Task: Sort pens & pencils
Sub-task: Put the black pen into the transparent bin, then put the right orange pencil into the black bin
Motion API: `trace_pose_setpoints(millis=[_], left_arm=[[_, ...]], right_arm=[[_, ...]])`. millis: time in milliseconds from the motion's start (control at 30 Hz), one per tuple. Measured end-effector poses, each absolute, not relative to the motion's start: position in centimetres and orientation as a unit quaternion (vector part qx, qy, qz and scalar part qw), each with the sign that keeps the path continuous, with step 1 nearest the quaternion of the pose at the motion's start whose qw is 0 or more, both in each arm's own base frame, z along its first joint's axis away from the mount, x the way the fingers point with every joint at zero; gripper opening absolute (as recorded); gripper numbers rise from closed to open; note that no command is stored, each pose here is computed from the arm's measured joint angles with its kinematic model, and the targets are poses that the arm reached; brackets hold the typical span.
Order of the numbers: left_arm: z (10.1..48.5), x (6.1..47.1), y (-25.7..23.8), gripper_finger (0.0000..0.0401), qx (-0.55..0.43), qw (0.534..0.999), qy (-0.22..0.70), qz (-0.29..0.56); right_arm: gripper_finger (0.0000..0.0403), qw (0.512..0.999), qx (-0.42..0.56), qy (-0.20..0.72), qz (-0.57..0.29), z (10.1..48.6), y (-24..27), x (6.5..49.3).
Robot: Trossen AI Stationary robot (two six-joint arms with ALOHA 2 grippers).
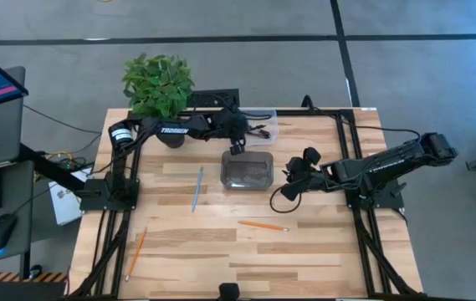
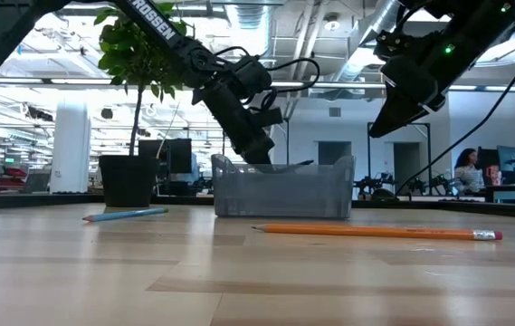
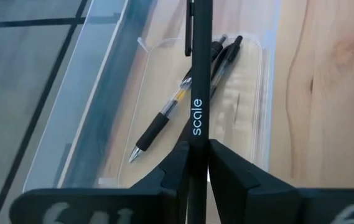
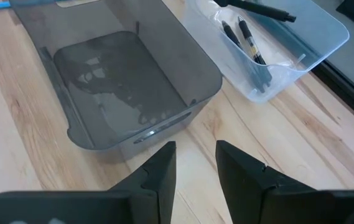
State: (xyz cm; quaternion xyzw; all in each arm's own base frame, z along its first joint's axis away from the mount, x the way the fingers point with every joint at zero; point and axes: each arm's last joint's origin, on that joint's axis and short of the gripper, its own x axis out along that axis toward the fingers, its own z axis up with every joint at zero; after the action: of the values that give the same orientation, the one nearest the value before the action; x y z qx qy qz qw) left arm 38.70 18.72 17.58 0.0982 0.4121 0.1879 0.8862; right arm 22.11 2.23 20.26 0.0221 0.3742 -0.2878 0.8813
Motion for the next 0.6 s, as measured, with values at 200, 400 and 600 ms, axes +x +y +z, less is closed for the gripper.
trace_pose_setpoints(millis=[200, 400, 600], left_arm=[[17.6, 38.7, 18.7, 0.0051, 0.099, 0.886, 0.412, 0.188], [17.6, 38.8, 18.6, 0.0052, 0.101, 0.886, 0.412, 0.189], [20.7, 38.6, 17.2, 0.0052, 0.113, 0.900, 0.378, 0.187]], right_arm=[[0.0137, 0.881, 0.022, 0.374, -0.288, 20.3, 2.2, 22.1], [0.0138, 0.881, 0.022, 0.374, -0.288, 20.3, 2.2, 22.1], [0.0137, 0.882, 0.025, 0.377, -0.283, 20.2, 2.3, 22.1]])
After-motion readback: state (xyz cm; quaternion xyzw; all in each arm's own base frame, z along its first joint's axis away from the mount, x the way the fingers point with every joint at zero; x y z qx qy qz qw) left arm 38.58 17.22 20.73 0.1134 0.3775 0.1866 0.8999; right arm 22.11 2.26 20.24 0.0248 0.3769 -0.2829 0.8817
